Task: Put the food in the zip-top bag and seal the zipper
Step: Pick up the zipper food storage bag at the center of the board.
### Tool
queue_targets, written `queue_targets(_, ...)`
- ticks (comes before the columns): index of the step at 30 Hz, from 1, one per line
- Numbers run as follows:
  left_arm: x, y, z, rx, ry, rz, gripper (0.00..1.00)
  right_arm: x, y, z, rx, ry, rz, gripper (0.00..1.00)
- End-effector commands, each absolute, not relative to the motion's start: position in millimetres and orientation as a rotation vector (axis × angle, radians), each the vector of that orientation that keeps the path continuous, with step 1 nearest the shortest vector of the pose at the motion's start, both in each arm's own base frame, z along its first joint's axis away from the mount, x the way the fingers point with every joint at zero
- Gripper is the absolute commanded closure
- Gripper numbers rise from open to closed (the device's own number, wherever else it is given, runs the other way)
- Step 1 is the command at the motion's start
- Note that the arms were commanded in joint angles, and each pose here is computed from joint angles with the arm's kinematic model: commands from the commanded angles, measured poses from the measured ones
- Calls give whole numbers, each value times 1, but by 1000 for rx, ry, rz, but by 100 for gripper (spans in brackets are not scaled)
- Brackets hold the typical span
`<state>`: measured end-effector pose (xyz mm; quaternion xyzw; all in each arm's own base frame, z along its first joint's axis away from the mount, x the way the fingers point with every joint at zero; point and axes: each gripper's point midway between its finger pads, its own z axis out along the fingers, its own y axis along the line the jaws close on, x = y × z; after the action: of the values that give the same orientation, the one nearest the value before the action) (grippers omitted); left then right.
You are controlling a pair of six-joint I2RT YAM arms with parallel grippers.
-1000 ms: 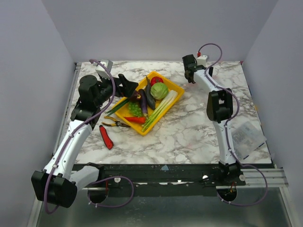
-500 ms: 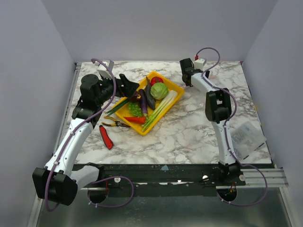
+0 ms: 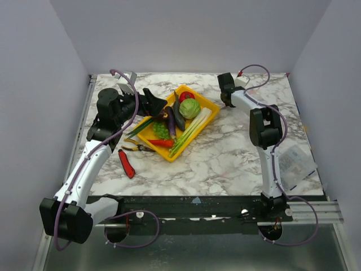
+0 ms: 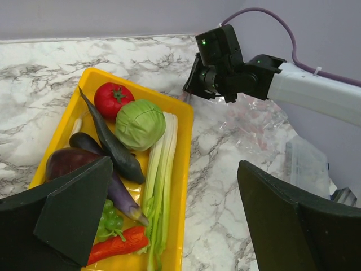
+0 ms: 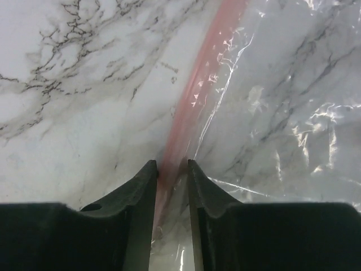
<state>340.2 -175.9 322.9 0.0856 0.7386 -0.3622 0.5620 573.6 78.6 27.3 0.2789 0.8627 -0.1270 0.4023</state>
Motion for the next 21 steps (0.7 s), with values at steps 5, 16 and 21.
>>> queue_targets(5,335,-188,335,237,1716,-921,7,525,91,6,757,2315,-222,100)
queue_targets(16,328,-207,336,263,1718,-1031,8,431,108,78,559,2383,102,100)
queue_targets(21,316,-232,330,299,1740,-1148,10,391,133,115,384,2313,397,100)
